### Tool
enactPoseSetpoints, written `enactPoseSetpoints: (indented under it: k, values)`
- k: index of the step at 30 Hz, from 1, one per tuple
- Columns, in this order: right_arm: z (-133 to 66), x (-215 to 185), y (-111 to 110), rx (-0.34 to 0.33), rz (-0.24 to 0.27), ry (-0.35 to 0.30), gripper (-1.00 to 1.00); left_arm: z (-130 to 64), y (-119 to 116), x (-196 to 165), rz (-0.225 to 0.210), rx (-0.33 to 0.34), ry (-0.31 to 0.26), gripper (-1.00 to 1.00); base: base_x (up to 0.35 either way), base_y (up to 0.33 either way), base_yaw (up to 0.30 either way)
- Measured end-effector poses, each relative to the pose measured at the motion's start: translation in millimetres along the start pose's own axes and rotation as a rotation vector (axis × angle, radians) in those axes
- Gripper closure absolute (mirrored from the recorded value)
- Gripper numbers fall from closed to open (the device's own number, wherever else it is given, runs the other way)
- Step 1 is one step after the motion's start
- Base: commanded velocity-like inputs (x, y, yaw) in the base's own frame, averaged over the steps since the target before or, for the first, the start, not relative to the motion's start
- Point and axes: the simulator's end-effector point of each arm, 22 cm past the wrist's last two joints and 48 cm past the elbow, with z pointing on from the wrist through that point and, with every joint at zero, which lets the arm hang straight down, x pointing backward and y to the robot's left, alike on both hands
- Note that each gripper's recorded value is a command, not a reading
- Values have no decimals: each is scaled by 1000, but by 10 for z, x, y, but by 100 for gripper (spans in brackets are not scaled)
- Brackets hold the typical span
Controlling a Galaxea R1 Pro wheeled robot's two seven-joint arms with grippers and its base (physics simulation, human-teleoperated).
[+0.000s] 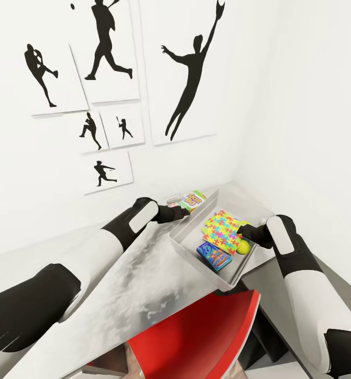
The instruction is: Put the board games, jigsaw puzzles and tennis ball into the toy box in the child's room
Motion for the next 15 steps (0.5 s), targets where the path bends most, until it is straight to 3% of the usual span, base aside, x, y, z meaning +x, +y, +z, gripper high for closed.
enactPoseSetpoints:
  k: [15]
  values:
    - [2,5,-5,0,1,2,-100,19,18,13,-7,-2,-8,-100,0,0,0]
